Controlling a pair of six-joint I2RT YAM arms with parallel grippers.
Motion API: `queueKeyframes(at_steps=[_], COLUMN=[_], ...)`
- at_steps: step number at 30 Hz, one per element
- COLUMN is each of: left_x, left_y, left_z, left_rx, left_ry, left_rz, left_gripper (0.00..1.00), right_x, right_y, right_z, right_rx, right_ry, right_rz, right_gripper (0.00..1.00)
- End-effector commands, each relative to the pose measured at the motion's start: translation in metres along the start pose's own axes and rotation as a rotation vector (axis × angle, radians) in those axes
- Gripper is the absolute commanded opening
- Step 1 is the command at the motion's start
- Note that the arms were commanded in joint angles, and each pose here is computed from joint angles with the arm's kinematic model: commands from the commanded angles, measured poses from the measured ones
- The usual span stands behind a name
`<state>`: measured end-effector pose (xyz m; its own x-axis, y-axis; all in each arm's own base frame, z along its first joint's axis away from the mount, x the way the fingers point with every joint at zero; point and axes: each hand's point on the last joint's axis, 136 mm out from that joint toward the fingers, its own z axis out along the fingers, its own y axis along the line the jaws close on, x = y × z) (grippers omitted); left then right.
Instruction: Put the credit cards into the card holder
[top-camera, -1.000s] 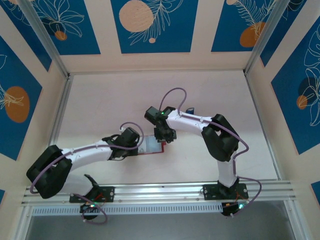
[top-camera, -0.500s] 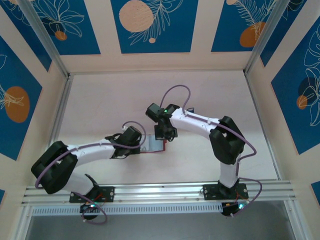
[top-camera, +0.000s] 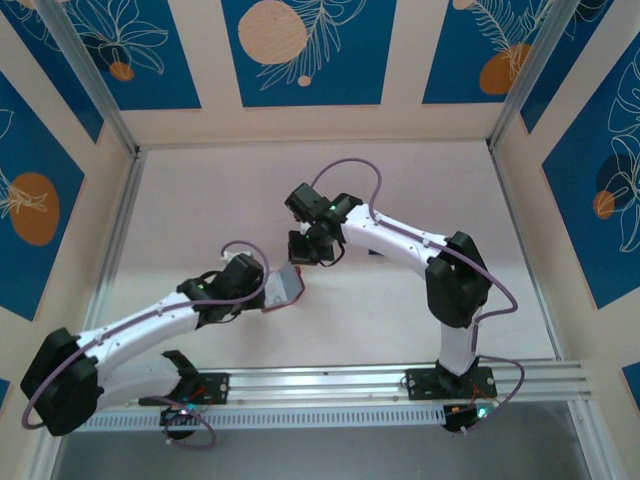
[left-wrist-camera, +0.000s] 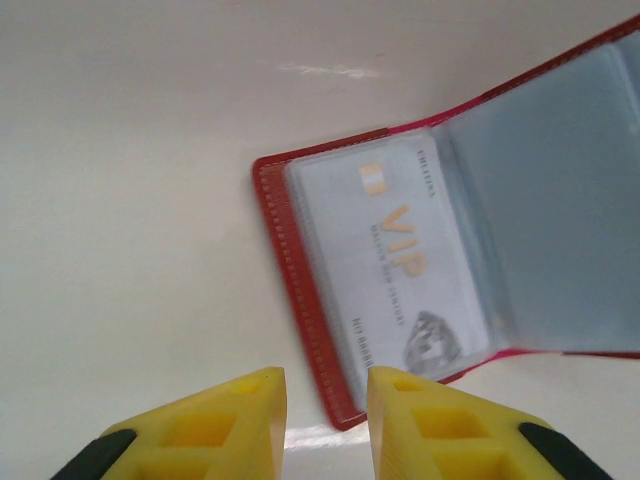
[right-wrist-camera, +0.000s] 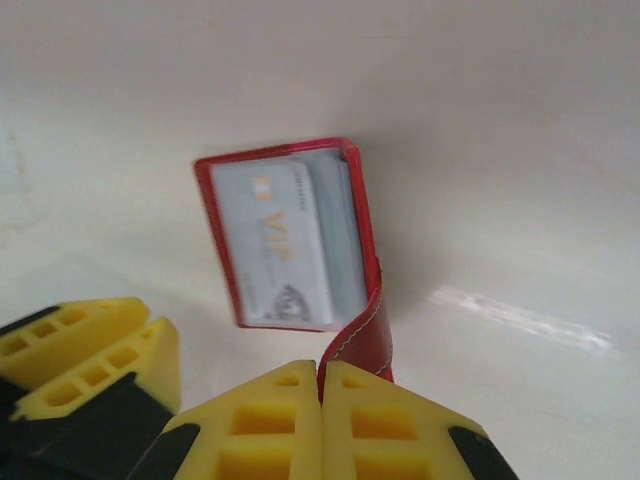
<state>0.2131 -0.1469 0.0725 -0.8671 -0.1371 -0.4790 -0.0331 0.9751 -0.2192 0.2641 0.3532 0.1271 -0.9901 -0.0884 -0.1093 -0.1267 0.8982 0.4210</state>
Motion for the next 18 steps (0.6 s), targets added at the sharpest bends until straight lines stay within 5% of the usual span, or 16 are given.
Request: queueKeyframes(at_steps=[1, 13, 18], left_x=[0.025, 0.037, 0.021], left_y=[0.047, 0.073, 0.077], left_z=[-0.006, -0.018, -0.037], left_rx=[-0.158, -0.193, -0.174], left_ry=[0.072, 0.092, -0.015], left_rz=[-0.047, -0.156, -0.186], left_gripper=[0.26, 0.01, 0.01], right_x=[0.004, 0.028, 0.047], right_y=[0.024, 0.100, 0.119], right_z=[0.000, 0.036, 0.082], right_rx=[-0.097, -0.288, -0.337], right_ry=[0.045, 0.166, 0.264], right_rz=[0.009, -0.082, -0.099], right_gripper=[0.00, 0.00, 0.05])
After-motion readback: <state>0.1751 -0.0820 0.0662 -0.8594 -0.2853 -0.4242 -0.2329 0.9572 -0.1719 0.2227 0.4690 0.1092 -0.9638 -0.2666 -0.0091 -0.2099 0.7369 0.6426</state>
